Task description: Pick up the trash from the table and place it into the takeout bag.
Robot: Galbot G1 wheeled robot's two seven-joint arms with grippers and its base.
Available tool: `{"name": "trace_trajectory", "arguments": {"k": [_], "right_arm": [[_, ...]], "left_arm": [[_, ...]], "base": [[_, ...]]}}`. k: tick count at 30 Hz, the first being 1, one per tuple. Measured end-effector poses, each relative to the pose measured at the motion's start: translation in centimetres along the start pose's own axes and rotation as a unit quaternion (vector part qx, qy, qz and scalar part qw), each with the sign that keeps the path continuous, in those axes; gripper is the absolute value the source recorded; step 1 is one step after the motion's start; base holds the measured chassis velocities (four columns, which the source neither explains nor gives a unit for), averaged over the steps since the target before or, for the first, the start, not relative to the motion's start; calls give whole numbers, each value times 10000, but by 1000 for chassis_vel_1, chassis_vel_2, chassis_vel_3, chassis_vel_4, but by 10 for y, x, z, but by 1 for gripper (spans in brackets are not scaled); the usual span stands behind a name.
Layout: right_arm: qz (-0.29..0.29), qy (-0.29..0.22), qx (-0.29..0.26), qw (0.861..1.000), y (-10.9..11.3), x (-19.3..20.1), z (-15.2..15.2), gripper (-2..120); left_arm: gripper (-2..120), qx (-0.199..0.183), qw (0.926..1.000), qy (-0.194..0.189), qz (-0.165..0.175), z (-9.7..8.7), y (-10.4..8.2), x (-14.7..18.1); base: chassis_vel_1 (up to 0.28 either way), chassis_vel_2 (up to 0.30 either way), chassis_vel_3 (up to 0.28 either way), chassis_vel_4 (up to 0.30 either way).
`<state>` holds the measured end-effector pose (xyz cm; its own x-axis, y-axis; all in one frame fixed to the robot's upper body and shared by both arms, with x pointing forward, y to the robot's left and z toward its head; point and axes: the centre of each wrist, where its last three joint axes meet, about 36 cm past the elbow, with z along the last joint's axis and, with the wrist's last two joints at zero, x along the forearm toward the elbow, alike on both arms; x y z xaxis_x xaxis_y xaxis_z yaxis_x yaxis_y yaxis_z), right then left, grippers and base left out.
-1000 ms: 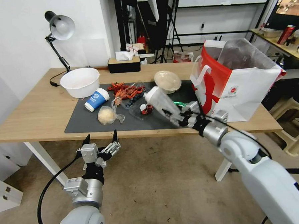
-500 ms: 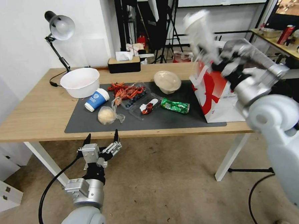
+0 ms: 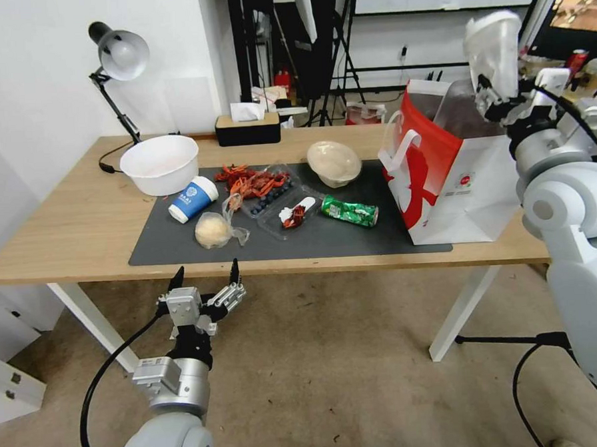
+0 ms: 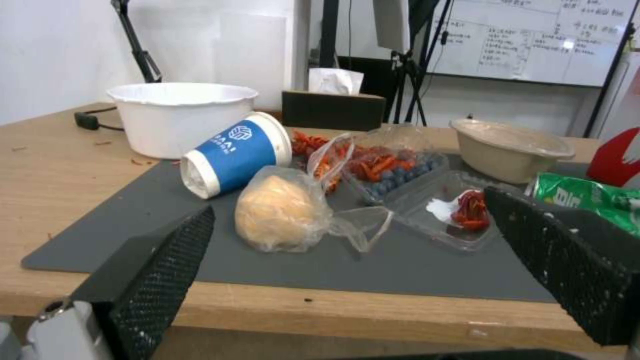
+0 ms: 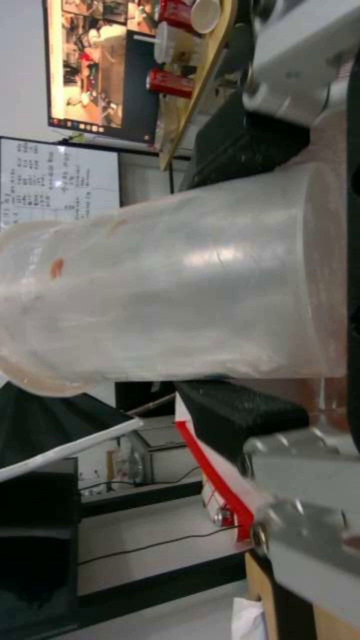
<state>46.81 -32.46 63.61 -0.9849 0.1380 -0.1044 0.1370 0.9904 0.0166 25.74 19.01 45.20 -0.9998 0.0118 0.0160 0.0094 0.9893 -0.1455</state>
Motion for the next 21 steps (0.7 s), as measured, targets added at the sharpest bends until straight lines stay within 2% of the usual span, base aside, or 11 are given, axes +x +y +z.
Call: {"name": "trace_trajectory", "arguments": {"k": [3, 4, 10, 12, 13, 14, 15, 16, 18, 19, 21], "right_arm": [[14, 78, 15, 10000, -1, 1, 2, 80], [14, 78, 15, 10000, -1, 1, 2, 80], [-15, 30, -100, 9999, -2, 1, 0, 99], [-61, -4, -180, 9998, -2, 2, -1, 100], [-185, -95, -363, 9991, -2, 2, -2, 100], [-627, -304, -835, 9941, -1, 7, -5, 100], [-856, -350, -1012, 9906, 0, 10, -5, 100], [-856, -350, -1012, 9906, 0, 10, -5, 100], [-1440, -529, -1359, 9788, 3, 21, 1, 100], [-1440, -529, -1359, 9788, 3, 21, 1, 100], [-1970, -642, -1501, 9667, 16, 43, 23, 100]], "left_arm": [[100, -2, 10000, 5, -1, 0, 0, 0], [100, -2, 10000, 5, -1, 0, 0, 0], [100, -3, 10000, 1, -1, 0, 0, 1], [100, -4, 10000, -1, -1, -1, 0, 1], [100, -4, 10000, -6, -2, -1, 0, 1], [100, -6, 10000, -16, -6, -1, 1, 1], [100, -7, 10000, -21, -7, -1, 1, 1], [100, -7, 10000, -21, -7, -1, 1, 1], [100, -7, 10000, -38, -6, -1, 1, 1], [100, -7, 10000, -38, -6, -1, 1, 1], [100, -4, 10000, -48, -2, 0, 1, 1]], "base": [[0, 0, 0, 0], [0, 0, 0, 0], [0, 0, 0, 0], [0, 0, 0, 0], [0, 0, 0, 0], [0, 0, 0, 0], [0, 0, 0, 0], [0, 0, 0, 0], [0, 0, 0, 0], [0, 0, 0, 0], [0, 0, 0, 0]]}}
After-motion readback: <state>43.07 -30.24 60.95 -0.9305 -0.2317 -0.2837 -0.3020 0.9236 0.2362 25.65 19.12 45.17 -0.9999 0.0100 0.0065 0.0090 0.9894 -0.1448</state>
